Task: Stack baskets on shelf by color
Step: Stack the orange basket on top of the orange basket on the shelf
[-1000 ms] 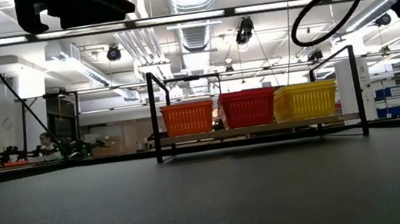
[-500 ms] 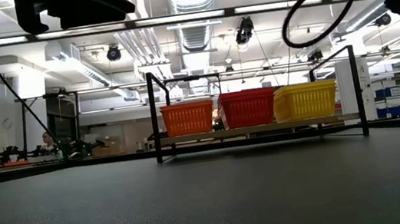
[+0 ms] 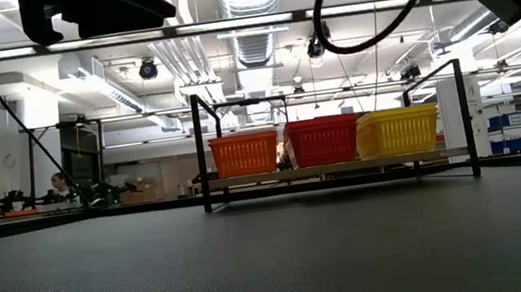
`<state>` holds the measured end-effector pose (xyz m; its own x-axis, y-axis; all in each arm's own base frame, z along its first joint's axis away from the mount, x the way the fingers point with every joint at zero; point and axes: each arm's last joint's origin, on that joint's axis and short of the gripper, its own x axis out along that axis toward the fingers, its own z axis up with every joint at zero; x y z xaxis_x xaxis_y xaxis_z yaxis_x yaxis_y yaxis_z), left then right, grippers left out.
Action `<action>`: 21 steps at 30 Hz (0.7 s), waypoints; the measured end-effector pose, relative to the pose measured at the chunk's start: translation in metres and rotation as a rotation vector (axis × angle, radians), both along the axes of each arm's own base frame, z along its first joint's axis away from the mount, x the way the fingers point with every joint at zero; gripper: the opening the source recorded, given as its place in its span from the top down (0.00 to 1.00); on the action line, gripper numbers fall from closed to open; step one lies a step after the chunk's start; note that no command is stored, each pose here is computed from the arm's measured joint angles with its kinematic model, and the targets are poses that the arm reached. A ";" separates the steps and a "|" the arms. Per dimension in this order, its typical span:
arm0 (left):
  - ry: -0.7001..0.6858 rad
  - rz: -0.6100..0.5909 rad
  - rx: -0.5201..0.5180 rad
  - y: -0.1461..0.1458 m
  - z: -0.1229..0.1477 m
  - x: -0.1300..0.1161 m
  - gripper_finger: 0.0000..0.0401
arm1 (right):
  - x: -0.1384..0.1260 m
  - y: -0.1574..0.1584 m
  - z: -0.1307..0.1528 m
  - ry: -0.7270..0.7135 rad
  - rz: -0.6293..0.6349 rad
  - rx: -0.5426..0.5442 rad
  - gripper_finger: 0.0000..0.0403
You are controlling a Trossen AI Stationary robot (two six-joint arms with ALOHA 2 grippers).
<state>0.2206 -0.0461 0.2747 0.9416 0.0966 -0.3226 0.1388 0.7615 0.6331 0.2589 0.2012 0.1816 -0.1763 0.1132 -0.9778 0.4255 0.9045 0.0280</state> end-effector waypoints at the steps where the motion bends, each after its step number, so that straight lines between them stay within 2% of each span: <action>1: 0.000 0.000 0.000 0.000 0.000 0.000 0.60 | 0.000 0.000 0.000 -0.007 0.027 0.000 0.98; 6: 0.000 0.002 -0.006 0.000 0.000 0.000 0.60 | 0.000 0.000 0.000 -0.028 0.145 0.010 0.98; 13: 0.003 0.002 -0.006 0.000 -0.001 0.000 0.60 | 0.003 0.000 0.004 -0.072 0.210 0.006 0.98; 17: -0.023 -0.005 0.008 0.000 0.001 0.001 0.60 | 0.019 0.003 0.031 -0.228 0.262 -0.015 0.98; 21: -0.059 -0.008 0.009 -0.001 0.005 0.002 0.60 | 0.034 -0.004 0.062 -0.380 0.341 -0.161 0.98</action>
<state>0.2223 -0.0466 0.2792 0.9597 0.0917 -0.2657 0.1072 0.7547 0.6473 0.2926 0.1969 0.2437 0.1933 -0.0448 -0.9801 0.0937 0.9952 -0.0270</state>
